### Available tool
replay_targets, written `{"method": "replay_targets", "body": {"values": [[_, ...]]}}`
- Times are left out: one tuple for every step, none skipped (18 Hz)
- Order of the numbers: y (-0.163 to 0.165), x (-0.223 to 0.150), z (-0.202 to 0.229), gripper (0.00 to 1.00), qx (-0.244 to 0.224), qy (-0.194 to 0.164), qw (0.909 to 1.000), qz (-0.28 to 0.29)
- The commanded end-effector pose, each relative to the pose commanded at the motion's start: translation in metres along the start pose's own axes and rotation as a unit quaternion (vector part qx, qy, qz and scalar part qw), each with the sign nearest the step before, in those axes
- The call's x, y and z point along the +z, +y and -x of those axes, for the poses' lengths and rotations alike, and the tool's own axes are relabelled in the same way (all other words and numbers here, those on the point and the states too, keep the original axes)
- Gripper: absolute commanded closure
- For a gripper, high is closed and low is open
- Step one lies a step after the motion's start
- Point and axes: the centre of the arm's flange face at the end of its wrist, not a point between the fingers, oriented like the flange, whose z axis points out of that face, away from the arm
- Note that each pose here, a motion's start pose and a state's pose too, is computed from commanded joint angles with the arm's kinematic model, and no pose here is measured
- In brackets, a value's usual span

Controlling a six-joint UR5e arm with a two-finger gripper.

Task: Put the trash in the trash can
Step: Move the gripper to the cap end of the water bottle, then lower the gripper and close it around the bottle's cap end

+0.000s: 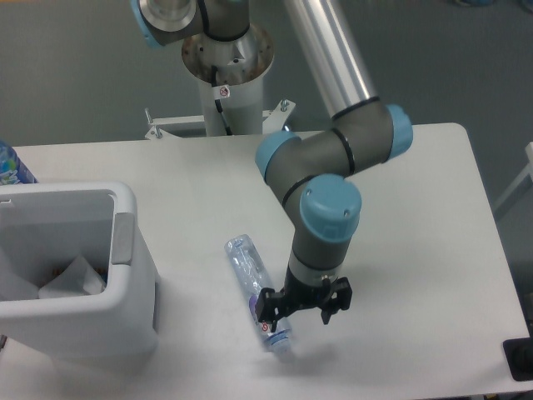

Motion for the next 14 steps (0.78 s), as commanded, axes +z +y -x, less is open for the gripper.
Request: {"method": "replay_targets", "body": {"values": [[0.000,0.007,0.000,0.00,0.001,-0.002,1.0000,0.005],[0.000,0.014,-0.005,0.00,0.005,-0.006,0.9999,0.009],[-0.002,0.018,-0.011,0.00,0.009,-0.010,0.9998,0.012],[-0.005,0.025,-0.013,0.00,0.011,-0.014,0.9997,0.014],[-0.008,0.028,-0.015,0.00,0.011,-0.016,0.9997,0.013],[-0.009,0.032,-0.014,0.00,0.006,-0.016,0.9997,0.015],[-0.011,0.035,-0.014,0.00,0.004,-0.016,0.9997,0.015],[-0.013,0.038,-0.019,0.00,0.008,-0.018,0.9997,0.016],[-0.013,0.040,-0.020,0.00,0.008,-0.025,0.9995,0.018],[-0.011,0.043,-0.019,0.00,0.009,-0.031,0.9992,0.022],[-0.012,0.044,-0.020,0.00,0.009,-0.033,0.9992,0.022],[-0.013,0.046,-0.020,0.00,0.009,-0.034,0.9991,0.023],[-0.013,0.047,-0.020,0.00,0.008,-0.034,0.9991,0.024],[-0.013,0.049,-0.020,0.00,0.005,-0.034,0.9991,0.024]]}}
